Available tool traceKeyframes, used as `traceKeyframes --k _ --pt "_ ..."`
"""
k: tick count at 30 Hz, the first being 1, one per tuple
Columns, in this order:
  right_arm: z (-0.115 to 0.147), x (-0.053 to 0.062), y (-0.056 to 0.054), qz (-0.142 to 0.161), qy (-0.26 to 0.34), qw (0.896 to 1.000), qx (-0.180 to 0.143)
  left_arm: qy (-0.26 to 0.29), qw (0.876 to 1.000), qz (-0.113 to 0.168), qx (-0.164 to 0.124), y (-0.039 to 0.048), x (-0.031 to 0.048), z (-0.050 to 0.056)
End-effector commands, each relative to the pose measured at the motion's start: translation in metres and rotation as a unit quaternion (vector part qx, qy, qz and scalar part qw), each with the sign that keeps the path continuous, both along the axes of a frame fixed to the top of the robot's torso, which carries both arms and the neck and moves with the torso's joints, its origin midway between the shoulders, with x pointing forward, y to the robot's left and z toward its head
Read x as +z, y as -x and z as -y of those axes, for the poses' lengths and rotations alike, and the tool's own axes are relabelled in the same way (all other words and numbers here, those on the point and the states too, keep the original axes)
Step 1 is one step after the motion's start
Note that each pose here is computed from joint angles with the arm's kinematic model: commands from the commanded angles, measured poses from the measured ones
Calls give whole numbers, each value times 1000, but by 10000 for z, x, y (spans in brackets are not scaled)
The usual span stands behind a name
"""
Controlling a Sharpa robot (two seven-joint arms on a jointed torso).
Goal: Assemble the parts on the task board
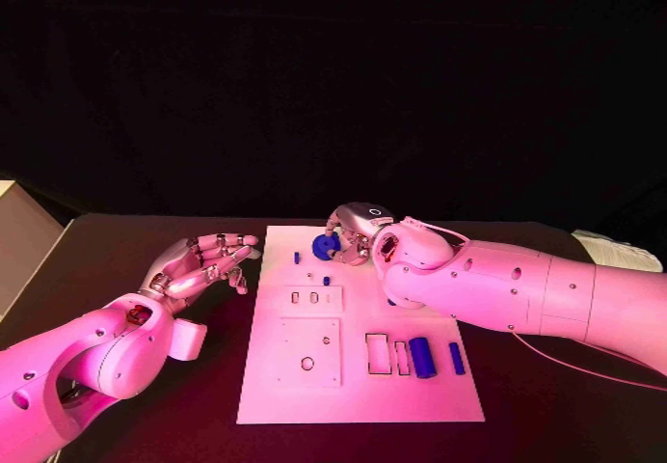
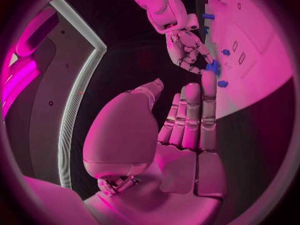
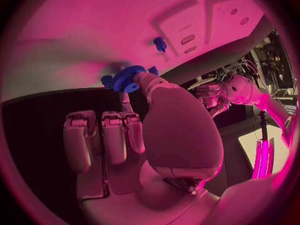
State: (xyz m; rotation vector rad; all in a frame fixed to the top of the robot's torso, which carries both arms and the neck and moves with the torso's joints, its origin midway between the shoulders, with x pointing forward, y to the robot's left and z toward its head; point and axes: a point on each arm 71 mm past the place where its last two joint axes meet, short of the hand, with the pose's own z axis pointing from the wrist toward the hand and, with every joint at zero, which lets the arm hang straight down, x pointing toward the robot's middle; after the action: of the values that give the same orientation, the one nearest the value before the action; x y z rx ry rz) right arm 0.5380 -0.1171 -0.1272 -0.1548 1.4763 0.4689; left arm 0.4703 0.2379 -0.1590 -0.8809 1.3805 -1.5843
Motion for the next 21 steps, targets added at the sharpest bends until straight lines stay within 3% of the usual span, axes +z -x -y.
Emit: traceKeyframes --k 1,21 --pt "-12 -3 -3 6 10 1000 0 1 1000 3 -12 8 6 25" --pt "36 -69 -40 -16 29 999 -4 0 1000 2 -11 6 3 13"
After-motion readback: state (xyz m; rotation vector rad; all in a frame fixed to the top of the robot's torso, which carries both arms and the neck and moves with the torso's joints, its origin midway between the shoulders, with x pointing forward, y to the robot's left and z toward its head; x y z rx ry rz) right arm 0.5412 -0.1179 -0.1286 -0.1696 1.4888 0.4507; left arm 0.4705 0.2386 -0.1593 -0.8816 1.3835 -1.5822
